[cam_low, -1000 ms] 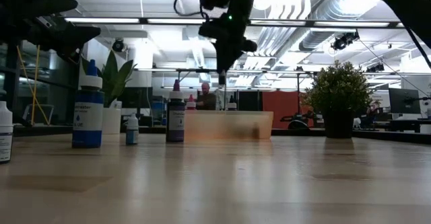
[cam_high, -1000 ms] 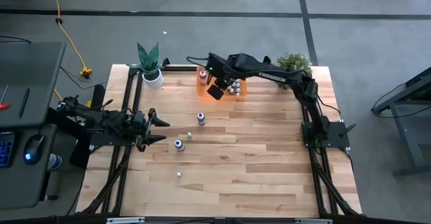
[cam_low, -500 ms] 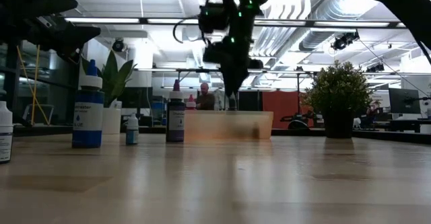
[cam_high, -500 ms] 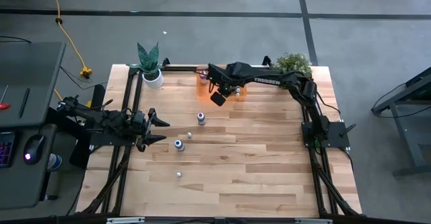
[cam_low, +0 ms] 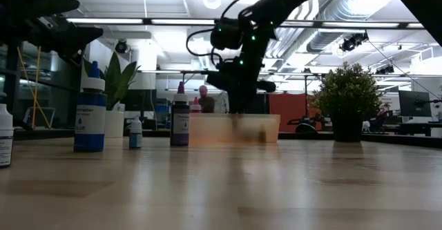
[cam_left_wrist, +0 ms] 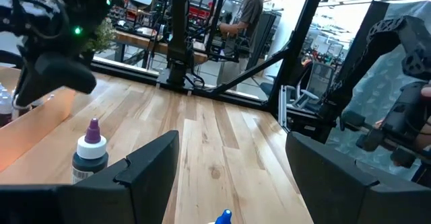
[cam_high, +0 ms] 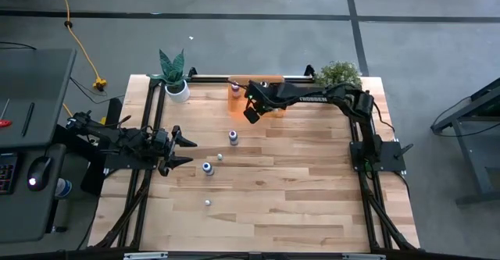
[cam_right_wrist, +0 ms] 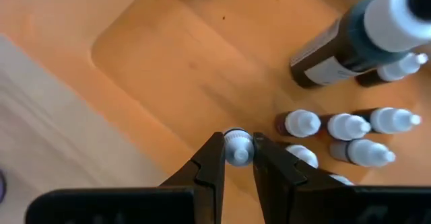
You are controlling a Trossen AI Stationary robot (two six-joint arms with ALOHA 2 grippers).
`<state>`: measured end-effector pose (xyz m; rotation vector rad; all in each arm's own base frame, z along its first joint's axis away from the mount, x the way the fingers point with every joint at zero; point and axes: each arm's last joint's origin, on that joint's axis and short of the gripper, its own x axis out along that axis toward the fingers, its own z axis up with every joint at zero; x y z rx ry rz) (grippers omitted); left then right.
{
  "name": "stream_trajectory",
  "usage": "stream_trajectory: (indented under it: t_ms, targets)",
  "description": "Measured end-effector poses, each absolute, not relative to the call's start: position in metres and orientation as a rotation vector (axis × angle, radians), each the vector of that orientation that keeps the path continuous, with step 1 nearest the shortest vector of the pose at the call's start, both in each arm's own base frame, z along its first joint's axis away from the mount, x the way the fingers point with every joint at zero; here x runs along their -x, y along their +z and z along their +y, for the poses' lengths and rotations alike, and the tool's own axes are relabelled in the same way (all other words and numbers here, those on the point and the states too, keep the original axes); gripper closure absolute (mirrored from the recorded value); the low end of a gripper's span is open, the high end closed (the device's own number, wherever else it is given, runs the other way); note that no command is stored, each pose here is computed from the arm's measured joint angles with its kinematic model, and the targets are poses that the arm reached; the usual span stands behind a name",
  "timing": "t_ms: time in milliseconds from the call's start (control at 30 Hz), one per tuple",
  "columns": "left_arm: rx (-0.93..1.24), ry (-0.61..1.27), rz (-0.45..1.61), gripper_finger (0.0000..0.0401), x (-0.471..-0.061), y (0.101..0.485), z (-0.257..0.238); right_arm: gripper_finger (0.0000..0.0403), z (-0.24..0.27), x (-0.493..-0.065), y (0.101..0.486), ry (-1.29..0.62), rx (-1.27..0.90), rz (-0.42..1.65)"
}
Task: Pick & Place food coloring
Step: Put the small black food coloring bottle into the orange bin
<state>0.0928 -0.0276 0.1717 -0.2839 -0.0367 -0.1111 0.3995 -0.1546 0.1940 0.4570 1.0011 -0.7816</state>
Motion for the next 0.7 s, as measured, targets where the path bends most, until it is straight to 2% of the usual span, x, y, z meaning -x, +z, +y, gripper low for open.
stream_trajectory:
  t_ms: [300,700]
  targets:
    - [0.284,-0.111,-0.037,0.013,-0.093,0.172,-0.028,0.0347,-0.157,-0.395,0.184,-0.826,-0.455,0.993]
    - [0.284,-0.111,-0.037,0.013,-0.093,0.172,-0.028,0.0347,-0.165,-0.393,0.182,-0.88,-0.57,0.957]
